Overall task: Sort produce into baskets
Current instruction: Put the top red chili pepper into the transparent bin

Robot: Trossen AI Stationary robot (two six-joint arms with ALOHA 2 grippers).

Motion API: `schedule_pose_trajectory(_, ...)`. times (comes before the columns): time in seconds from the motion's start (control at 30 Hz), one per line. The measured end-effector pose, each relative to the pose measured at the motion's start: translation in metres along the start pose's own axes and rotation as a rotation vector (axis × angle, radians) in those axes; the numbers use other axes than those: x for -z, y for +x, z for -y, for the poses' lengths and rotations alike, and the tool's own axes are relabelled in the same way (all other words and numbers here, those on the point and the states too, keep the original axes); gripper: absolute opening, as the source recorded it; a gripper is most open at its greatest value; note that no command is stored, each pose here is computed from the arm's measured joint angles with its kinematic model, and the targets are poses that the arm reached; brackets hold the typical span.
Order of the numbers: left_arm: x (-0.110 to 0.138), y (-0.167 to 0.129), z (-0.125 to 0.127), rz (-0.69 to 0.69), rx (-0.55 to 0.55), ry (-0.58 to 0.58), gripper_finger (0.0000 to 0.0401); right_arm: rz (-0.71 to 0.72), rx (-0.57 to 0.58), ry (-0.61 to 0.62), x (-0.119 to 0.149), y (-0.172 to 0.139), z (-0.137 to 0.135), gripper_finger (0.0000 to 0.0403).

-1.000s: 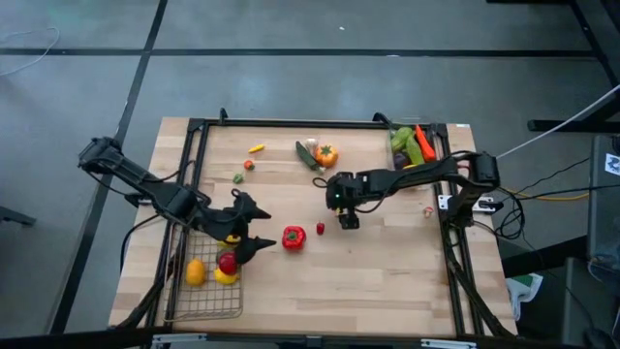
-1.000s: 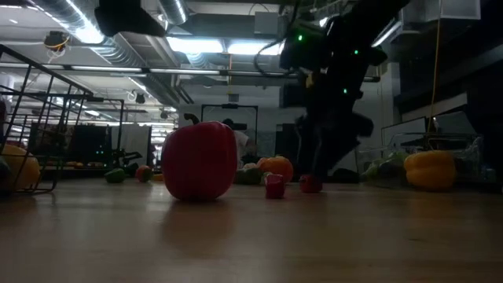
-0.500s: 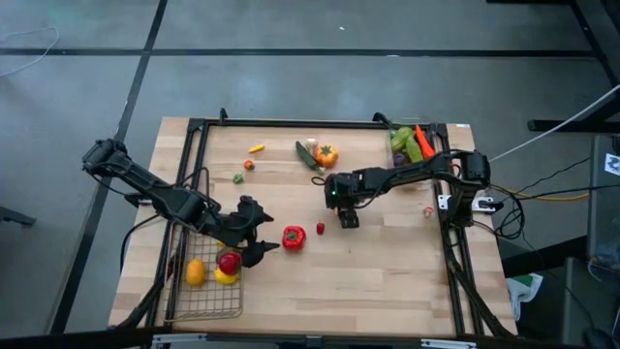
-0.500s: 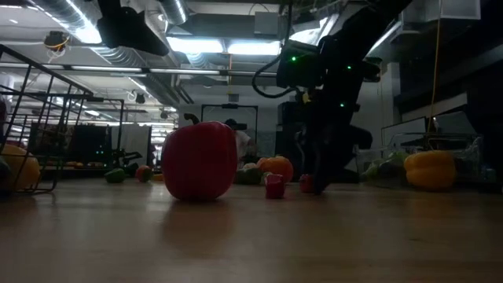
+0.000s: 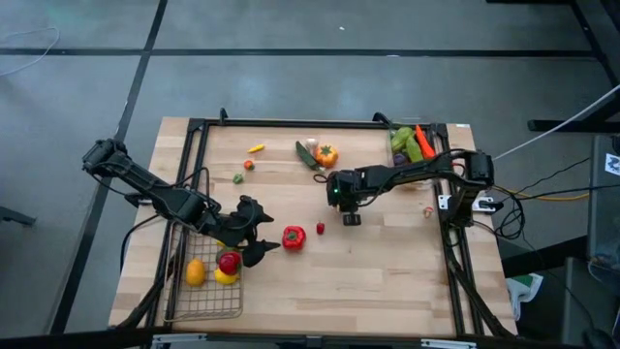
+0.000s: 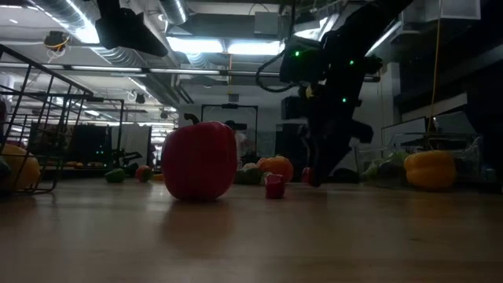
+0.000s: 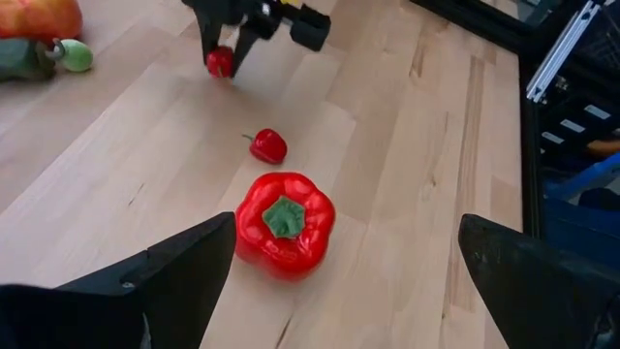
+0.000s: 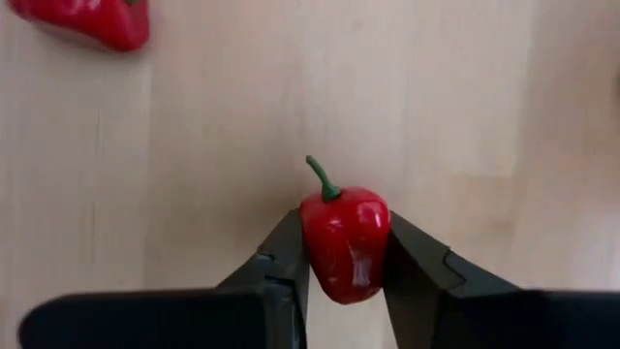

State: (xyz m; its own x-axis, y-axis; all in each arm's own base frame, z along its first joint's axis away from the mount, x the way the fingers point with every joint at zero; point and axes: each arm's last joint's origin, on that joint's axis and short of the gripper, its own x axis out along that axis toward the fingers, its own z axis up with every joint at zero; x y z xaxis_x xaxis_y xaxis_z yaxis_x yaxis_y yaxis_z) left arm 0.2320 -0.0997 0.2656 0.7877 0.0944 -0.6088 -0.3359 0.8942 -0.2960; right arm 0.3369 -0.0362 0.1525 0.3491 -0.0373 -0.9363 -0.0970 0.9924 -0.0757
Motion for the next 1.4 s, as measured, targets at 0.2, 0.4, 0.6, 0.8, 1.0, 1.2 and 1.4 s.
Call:
schedule_pose_trajectory(0.2,0.0,0.0,0.0,0.0,0.0,-0.001,0.0391,-0.029,0.063,-0.002,0.006,-0.03,0.0,0.0107)
schedule_pose_trajectory(0.4,0.0,0.0,0.0,0.0,0.0,-0.001,0.0391,-0.097,0.215,-0.019,0.019,-0.066,0.007,0.0112)
schedule_pose_trajectory(0.6,0.0,0.0,0.0,0.0,0.0,-0.001,0.0391,-0.132,0.359,0.058,0.037,-0.096,0.036,0.0112)
schedule_pose_trajectory(0.8,0.0,0.0,0.0,0.0,0.0,-0.001,0.0391,-0.176,0.432,0.234,0.064,-0.113,0.081,0.0112)
schedule_pose_trajectory(1.0,0.0,0.0,0.0,0.0,0.0,-0.001,0.0391,-0.278,0.456,0.416,0.1,-0.121,0.12,0.0113)
schedule_pose_trajectory(1.2,0.0,0.0,0.0,0.0,0.0,-0.001,0.0391,-0.276,0.428,0.569,0.124,-0.127,0.141,0.0113)
schedule_pose_trajectory(1.4,0.0,0.0,0.0,0.0,0.0,-0.001,0.0391,-0.244,0.374,0.61,0.129,-0.128,0.146,0.0113)
